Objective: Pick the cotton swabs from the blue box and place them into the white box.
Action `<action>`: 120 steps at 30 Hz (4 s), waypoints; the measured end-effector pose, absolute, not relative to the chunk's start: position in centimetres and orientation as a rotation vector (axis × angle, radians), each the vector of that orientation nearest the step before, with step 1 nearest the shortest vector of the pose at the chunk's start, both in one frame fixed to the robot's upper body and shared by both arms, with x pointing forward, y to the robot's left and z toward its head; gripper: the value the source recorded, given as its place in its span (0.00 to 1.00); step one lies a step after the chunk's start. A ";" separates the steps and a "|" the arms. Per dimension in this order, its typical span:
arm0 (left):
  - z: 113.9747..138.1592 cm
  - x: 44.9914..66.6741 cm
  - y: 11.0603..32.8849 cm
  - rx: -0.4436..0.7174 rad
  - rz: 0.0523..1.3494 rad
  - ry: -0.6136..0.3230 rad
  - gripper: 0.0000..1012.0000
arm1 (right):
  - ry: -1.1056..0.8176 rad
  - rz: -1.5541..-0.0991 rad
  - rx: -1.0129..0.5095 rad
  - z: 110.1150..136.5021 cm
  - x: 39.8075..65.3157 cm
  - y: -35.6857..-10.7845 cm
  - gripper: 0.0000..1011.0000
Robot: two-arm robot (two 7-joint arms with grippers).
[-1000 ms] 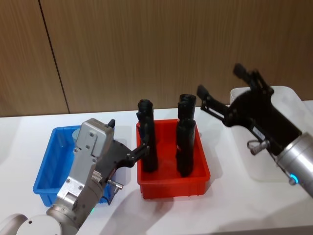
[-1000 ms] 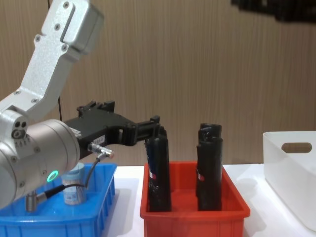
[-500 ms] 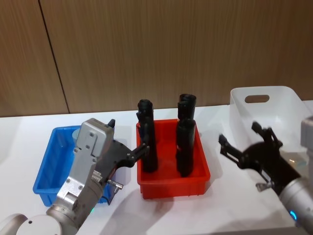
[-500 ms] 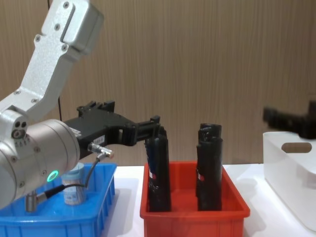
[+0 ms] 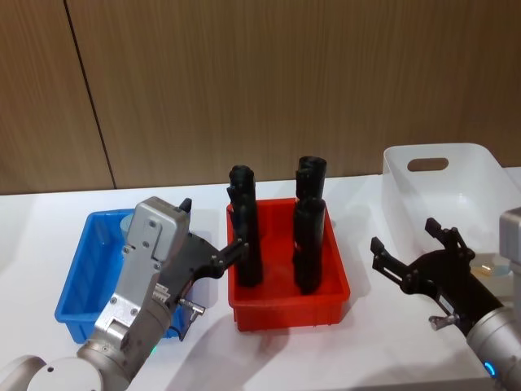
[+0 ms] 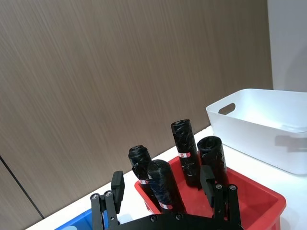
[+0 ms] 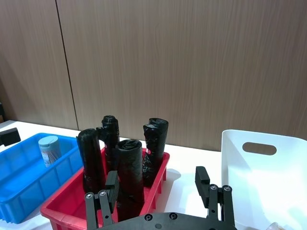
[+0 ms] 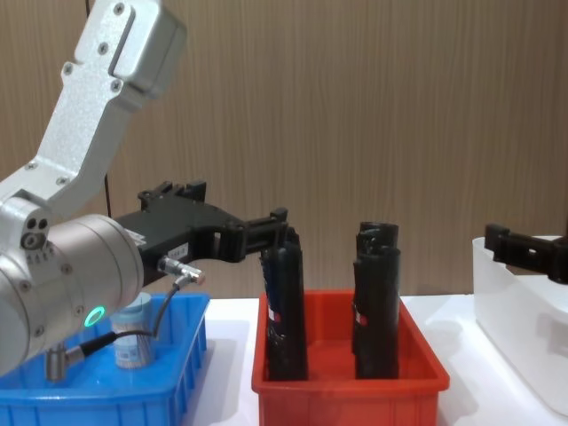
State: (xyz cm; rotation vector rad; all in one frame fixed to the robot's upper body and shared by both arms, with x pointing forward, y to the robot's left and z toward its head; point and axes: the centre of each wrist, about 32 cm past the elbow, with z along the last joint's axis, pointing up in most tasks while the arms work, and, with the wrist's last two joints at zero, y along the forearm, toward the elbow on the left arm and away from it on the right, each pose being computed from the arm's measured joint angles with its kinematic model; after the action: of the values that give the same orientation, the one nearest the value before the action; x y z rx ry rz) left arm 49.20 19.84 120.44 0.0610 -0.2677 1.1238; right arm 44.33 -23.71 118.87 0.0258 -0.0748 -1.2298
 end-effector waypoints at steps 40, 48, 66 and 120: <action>120.4 49.2 19.8 0.061 1.124 -0.268 0.99 | -0.075 -1.229 0.026 118.9 44.3 -23.7 0.99; 120.4 49.2 19.8 0.061 1.124 -0.268 0.99 | -0.075 -1.229 0.026 118.9 44.3 -23.7 0.99; 120.4 49.2 19.8 0.061 1.124 -0.268 0.99 | -0.087 -1.141 -0.003 118.6 46.5 -24.4 0.99; 120.4 49.2 19.8 0.061 1.124 -0.268 0.99 | 0.087 -0.820 -0.025 115.8 58.4 -25.2 0.99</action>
State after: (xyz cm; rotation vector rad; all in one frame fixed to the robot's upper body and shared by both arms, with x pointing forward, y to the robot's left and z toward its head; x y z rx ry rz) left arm 49.20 19.84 120.44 0.0612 -0.2676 1.1236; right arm 58.36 -25.23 115.81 -0.0246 0.0873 -0.8203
